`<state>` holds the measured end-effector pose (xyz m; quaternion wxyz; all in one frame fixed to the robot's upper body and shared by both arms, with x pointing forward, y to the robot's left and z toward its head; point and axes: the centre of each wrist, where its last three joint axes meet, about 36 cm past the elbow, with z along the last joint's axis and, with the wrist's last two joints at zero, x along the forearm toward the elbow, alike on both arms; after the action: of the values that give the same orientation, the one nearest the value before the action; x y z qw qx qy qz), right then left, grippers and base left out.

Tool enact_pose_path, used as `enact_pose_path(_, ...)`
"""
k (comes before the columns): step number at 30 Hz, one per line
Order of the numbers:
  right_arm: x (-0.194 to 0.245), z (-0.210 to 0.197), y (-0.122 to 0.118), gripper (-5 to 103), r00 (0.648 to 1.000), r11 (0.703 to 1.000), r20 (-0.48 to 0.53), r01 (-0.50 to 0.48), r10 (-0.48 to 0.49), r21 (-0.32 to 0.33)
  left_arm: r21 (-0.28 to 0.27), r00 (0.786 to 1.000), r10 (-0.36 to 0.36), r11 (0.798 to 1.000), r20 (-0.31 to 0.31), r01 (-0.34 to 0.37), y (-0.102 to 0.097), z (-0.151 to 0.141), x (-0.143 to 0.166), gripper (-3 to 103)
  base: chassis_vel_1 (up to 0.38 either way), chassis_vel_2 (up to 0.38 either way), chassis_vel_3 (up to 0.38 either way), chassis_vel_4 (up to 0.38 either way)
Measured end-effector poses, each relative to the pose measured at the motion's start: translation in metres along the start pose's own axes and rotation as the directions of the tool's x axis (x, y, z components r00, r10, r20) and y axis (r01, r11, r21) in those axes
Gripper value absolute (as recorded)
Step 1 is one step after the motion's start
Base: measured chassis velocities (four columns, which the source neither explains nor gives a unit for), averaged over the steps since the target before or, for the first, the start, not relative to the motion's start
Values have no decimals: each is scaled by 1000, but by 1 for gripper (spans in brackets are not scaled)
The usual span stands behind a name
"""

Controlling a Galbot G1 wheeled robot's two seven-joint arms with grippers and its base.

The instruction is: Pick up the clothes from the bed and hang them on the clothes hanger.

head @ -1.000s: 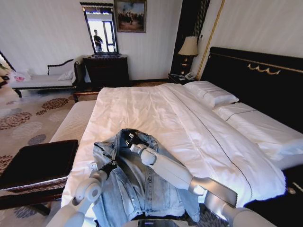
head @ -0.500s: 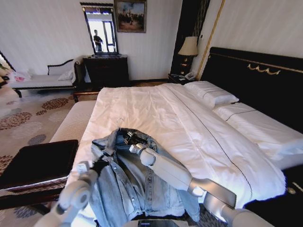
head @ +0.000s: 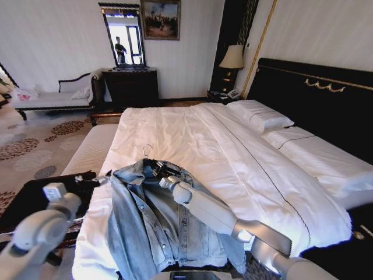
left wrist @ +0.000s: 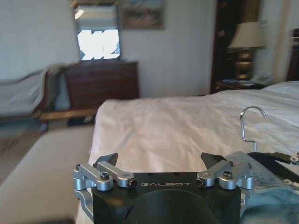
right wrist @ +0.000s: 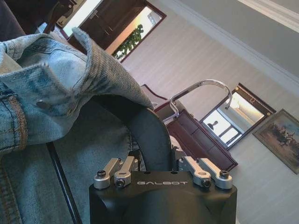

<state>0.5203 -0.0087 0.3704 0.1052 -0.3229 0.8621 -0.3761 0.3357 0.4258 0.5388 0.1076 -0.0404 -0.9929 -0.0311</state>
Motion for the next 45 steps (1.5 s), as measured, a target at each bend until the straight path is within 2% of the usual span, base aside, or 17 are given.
enact_pose_path(3, -1, -1, 1, 33, 1000, 1000, 4, 2, -2, 1, -98, 993, 96, 991, 63, -90, 35, -3, -20, 100, 0, 0, 0, 0)
enact_pose_path(5, -1, -2, 3, 33, 1000, 1000, 6, 4, -4, 1, -169, 974, 200, 969, 103, -181, 59, -5, -35, 100, 0, 0, 0, 0)
enact_pose_path(6, -1, -2, 3, 33, 1000, 1000, 6, 4, -4, 1, -169, 974, 200, 969, 103, -181, 59, -5, -35, 100, 0, 0, 0, 0)
enact_pose_path(8, -2, -3, 4, 33, 1000, 1000, 8, 4, -4, 2, -273, 920, 366, 907, 137, -321, 96, -1, -48, 100, 0, 0, 0, 0)
enact_pose_path(9, -2, -3, 4, 33, 1000, 1000, 8, 4, -4, 2, -273, 920, 366, 907, 137, -321, 96, -1, -48, 100, 0, 0, 0, 0)
enact_pose_path(11, -2, -4, 5, 32, 1000, 1000, 9, 2, -2, 2, -330, 877, 469, 847, 100, -416, 126, 5, -55, 100, 0, 0, 0, 0)
enact_pose_path(14, -2, -3, 3, 32, 1000, 1000, 12, -7, 7, 6, -298, 822, 566, 798, 68, -525, 138, 13, -57, 99, 0, 0, 0, 0)
enact_pose_path(15, -2, -3, 3, 32, 1000, 1000, 12, -7, 7, 6, -298, 822, 566, 798, 68, -525, 138, 13, -57, 99, 0, 0, 0, 0)
enact_pose_path(19, -2, -3, 1, 32, 1000, 1000, 23, -16, 16, 17, -219, 763, 645, 751, 46, -623, 138, 37, -66, 97, 0, 0, 0, 0)
enact_pose_path(22, -2, -3, 0, 32, 999, 1000, 27, -18, 18, 19, -189, 748, 662, 741, 49, -644, 140, 46, -79, 96, 0, 0, 0, 0)
enact_pose_path(30, 4, -6, -4, 32, 998, 998, 65, -28, 24, 54, -194, 734, 676, 730, 66, -655, 153, 37, -118, 95, 0, 0, 0, 0)
enact_pose_path(33, 7, -6, -6, 32, 996, 996, 89, -37, 30, 78, -179, 704, 710, 697, 33, -695, 152, 31, -132, 93, 0, 0, 0, 0)
enact_pose_path(34, 7, -6, -6, 32, 996, 996, 89, -37, 30, 78, -179, 704, 710, 697, 33, -695, 152, 31, -132, 93, 0, 0, 0, 0)
enact_pose_path(39, 10, -4, -7, 32, 993, 994, 108, -48, 38, 99, -143, 640, 768, 635, 13, -759, 138, 22, -149, 92, 0, 0, 0, 0)
enact_pose_path(40, 10, -4, -7, 32, 993, 994, 108, -48, 38, 99, -143, 640, 768, 635, 13, -759, 138, 22, -149, 92, 0, 0, 0, 0)
enact_pose_path(42, 11, -4, -8, 32, 992, 993, 117, -54, 41, 109, -121, 617, 787, 613, 4, -781, 132, 22, -156, 92, 0, 0, 0, 0)
enact_pose_path(45, 11, -4, -8, 32, 991, 991, 130, -58, 42, 119, -94, 611, 792, 607, -12, -789, 131, 27, -167, 90, 0, 0, 0, 0)
